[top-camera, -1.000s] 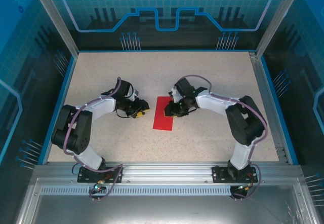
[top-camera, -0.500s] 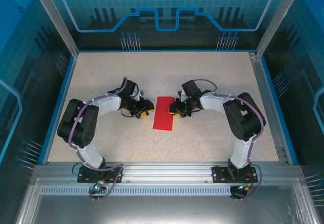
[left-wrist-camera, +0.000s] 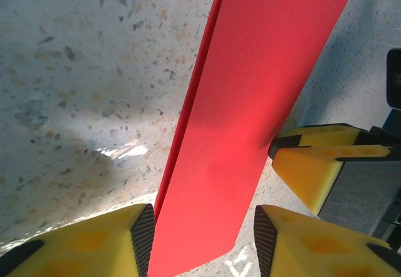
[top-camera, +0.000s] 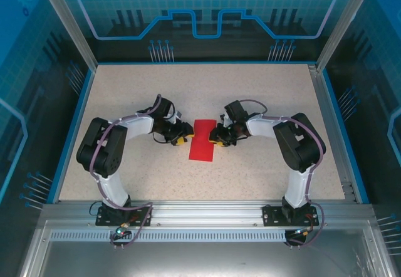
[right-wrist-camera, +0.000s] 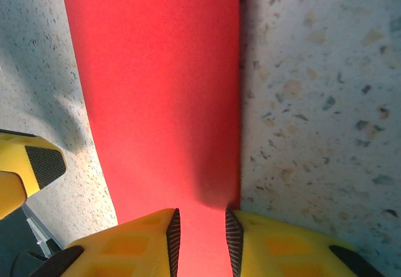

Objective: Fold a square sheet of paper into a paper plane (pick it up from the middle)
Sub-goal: Fold the triangle a second time at the center of the table.

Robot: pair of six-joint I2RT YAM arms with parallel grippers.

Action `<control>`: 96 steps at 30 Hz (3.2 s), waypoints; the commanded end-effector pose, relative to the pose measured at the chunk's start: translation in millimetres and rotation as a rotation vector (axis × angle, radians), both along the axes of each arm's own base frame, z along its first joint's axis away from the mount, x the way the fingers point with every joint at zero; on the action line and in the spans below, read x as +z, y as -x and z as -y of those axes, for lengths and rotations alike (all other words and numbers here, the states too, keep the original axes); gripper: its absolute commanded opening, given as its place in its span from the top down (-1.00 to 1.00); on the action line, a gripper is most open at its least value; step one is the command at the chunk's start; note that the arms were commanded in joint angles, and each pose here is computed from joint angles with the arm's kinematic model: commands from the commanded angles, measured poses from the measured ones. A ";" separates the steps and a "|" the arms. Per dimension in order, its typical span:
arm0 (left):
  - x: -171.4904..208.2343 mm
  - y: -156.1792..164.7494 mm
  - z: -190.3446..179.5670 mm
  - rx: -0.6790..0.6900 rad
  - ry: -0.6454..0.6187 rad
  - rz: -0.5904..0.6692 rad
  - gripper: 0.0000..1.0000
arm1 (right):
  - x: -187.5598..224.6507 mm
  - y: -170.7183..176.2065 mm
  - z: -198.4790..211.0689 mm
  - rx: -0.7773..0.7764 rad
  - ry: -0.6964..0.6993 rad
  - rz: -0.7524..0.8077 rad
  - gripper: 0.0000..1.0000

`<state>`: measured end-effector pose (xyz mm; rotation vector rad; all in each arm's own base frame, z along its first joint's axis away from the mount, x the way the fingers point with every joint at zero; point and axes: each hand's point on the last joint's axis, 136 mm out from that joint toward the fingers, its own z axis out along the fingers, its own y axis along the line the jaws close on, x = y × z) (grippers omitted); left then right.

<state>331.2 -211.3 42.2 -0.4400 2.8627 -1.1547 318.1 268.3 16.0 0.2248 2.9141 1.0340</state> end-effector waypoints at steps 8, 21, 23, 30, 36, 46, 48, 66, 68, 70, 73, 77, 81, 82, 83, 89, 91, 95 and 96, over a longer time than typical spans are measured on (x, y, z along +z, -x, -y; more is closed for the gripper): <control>-0.3 -1.3 8.5 -0.023 0.010 -0.026 -0.01 | -11.3 16.4 16.5 -0.038 0.000 -0.049 0.46; -2.5 -0.8 11.0 -0.029 0.007 -0.032 -0.01 | 21.1 8.6 -4.2 0.023 -0.021 0.041 0.44; -2.3 -1.0 11.6 -0.030 0.008 -0.032 -0.01 | 10.6 11.4 2.0 0.010 0.013 0.023 0.44; -2.3 0.0 14.0 -0.043 0.011 -0.034 -0.01 | -17.1 24.7 18.6 0.008 0.083 -0.032 0.45; -2.9 0.4 16.4 -0.053 0.006 -0.038 -0.02 | -29.0 35.0 34.5 -0.009 0.125 -0.062 0.46; -0.6 -0.2 13.5 -0.046 -0.016 -0.028 -0.01 | 26.7 17.4 -7.4 0.049 -0.072 0.038 0.46; -0.7 -0.1 12.8 -0.046 -0.020 -0.027 -0.02 | 26.0 16.9 -13.4 0.066 -0.059 0.042 0.46; -0.5 -0.6 14.5 -0.058 -0.015 -0.034 -0.03 | -35.5 39.3 31.3 -0.007 0.069 -0.089 0.48; -0.1 -1.7 15.9 -0.060 -0.009 -0.037 -0.03 | -37.2 39.4 31.6 -0.012 0.065 -0.093 0.48; 0.1 -2.0 17.2 -0.062 -0.001 -0.041 -0.03 | -38.5 39.1 30.6 -0.012 0.059 -0.096 0.48; -0.9 -2.1 18.3 -0.068 0.003 -0.046 -0.03 | -39.4 37.8 30.3 -0.017 0.058 -0.095 0.48; -3.4 -1.1 18.2 -0.068 -0.003 -0.055 -0.03 | -40.9 38.6 30.6 -0.015 0.060 -0.098 0.48; -6.7 3.3 18.9 -0.083 -0.025 -0.065 -0.04 | -42.8 39.3 31.4 -0.018 0.067 -0.105 0.48; -8.1 5.0 19.1 -0.087 -0.026 -0.073 -0.04 | -43.1 39.4 31.6 -0.019 0.068 -0.105 0.48; -9.3 6.6 20.3 -0.093 -0.022 -0.077 -0.04 | -43.2 39.1 31.7 -0.019 0.069 -0.103 0.48; -9.5 7.9 26.7 -0.110 -0.007 -0.076 -0.02 | -43.7 39.9 33.4 -0.020 0.080 -0.104 0.48; -9.6 7.8 28.8 -0.117 -0.007 -0.078 -0.01 | -49.4 48.1 37.8 -0.020 0.092 -0.124 0.48; -10.2 8.2 31.9 -0.124 0.001 -0.082 0.01 | -50.2 48.6 38.3 -0.019 0.095 -0.125 0.48; -9.0 7.8 32.6 -0.124 0.005 -0.080 0.02 | -49.7 48.2 38.0 -0.020 0.094 -0.124 0.48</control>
